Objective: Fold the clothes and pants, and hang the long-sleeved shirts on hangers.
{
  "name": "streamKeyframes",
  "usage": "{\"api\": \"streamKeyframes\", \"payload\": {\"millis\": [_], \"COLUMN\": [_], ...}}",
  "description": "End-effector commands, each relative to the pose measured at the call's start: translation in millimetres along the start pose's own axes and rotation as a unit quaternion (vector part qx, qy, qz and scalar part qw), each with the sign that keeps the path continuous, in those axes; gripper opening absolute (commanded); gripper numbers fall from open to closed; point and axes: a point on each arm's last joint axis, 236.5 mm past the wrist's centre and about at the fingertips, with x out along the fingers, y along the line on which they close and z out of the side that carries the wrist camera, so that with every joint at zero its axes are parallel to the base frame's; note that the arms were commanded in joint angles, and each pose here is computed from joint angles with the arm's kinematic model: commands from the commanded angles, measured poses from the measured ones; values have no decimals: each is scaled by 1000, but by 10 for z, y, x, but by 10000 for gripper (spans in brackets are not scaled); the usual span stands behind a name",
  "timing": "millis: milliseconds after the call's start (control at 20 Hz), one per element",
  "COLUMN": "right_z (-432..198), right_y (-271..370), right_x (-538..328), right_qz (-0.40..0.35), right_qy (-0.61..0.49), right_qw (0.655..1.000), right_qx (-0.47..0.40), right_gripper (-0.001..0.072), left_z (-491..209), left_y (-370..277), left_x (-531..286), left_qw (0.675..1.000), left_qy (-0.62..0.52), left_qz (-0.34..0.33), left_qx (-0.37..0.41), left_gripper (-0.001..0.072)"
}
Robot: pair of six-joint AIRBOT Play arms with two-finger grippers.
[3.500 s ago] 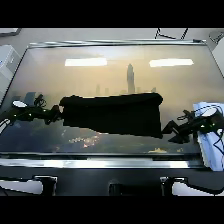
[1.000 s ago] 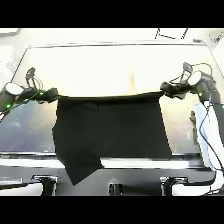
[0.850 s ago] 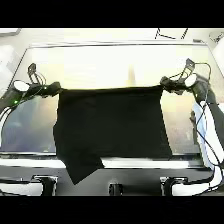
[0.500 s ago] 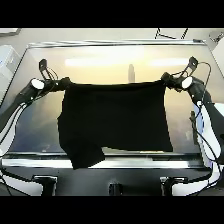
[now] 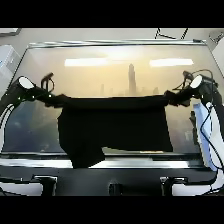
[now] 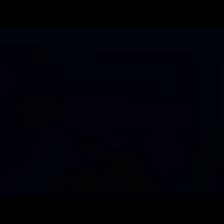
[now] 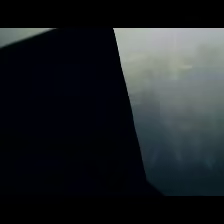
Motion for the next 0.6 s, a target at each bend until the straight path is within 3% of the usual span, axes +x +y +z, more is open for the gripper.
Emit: {"api": "streamKeyframes", "payload": {"millis": [0, 250, 300, 350, 400, 450, 550], "right_z": [-523, -720, -701, -657, -607, -543, -516], "right_y": [-154, -139, -119, -104, -86, -79, -271], "right_x": [115, 194, 194, 161, 84, -43, -296], "right_qz": [-19, -12, -8, -6, -5, -7, -25], "right_qy": [93, 123, 119, 112, 106, 98, 97], "right_qw": [995, 992, 993, 994, 994, 995, 995], "right_qx": [-16, 7, 10, 10, 5, -19, -24], "right_gripper": [40, 43, 123, 300, 439, 527, 541], "left_z": [-635, -573, -576, -599, -645, -698, -833], "left_y": [45, 164, 135, 105, 92, 103, 263], "left_x": [114, 295, 285, 239, 137, -4, -317], "left_qw": [994, 996, 995, 995, 993, 991, 988], "left_qy": [110, 79, 81, 89, 106, 123, 142], "left_qz": [-2, 9, 3, -4, -9, -12, 6], "left_qx": [-18, -45, -53, -54, -52, -49, -57], "left_gripper": [23, 24, 38, 196, 497, 586, 585]}}
